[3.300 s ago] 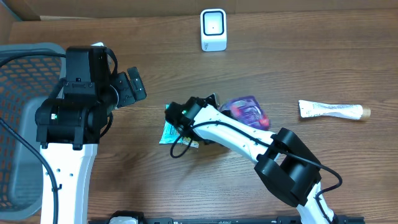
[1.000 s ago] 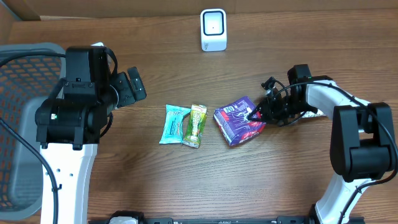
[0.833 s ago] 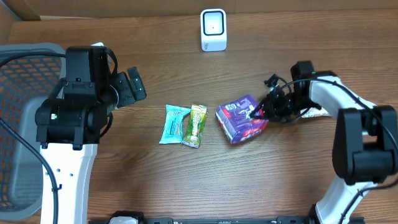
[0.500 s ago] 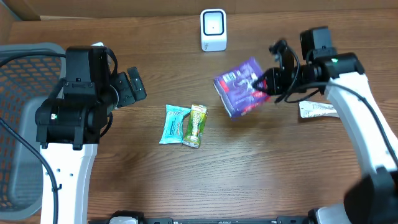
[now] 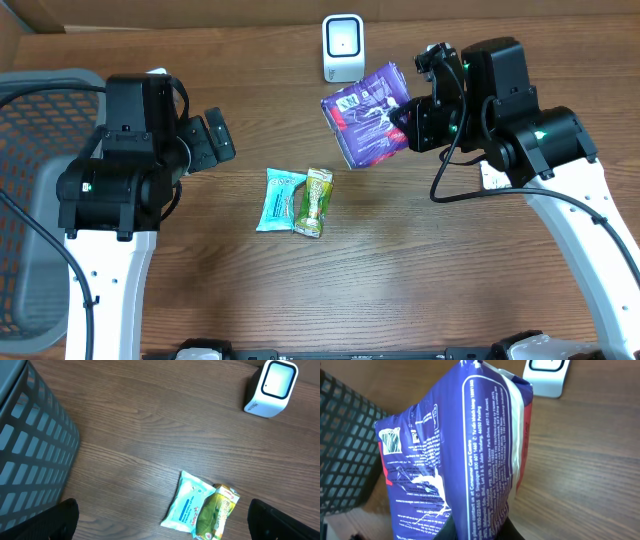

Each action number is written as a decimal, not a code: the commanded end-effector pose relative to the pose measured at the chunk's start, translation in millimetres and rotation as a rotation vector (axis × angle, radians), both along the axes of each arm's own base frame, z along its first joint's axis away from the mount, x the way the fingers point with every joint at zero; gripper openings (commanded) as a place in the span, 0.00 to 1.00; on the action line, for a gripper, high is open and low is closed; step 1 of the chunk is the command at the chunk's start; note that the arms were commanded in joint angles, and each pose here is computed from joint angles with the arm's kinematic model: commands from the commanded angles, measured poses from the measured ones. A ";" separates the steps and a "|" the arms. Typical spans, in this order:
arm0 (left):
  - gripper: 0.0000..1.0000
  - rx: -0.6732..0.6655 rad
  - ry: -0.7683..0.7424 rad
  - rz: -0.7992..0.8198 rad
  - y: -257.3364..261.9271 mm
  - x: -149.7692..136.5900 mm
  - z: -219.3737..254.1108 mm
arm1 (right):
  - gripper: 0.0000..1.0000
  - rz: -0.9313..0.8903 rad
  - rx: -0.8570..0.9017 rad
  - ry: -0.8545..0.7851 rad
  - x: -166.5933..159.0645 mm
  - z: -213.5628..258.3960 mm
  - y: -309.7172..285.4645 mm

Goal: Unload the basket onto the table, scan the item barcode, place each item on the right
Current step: 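Hold the bag's barcode side in front of the white scanner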

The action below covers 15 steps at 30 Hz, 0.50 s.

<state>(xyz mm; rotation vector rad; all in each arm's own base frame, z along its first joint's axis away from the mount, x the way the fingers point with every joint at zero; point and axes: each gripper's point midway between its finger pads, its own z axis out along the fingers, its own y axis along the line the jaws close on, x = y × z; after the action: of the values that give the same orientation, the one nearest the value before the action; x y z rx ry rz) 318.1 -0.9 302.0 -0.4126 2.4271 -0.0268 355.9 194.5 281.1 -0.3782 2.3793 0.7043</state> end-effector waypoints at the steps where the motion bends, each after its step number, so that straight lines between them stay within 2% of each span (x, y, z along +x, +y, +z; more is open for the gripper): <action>1: 1.00 0.003 -0.007 0.017 2.6 1.3 2.1 | 0.06 -0.001 0.042 -0.044 0.5 20.4 3.6; 10: 0.99 0.003 -0.007 0.017 2.6 1.3 2.1 | 0.04 0.028 0.093 -0.074 2.9 31.4 12.2; 15: 1.00 0.003 -0.006 0.017 2.6 1.2 2.1 | 0.03 -0.134 0.055 -0.152 29.1 52.2 -4.6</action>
<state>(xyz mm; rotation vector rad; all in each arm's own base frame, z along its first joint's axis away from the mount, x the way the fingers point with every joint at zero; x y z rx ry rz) 318.2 -0.9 302.0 -0.4121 2.4268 -0.0267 370.5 200.1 300.3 -0.3312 2.2923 0.7351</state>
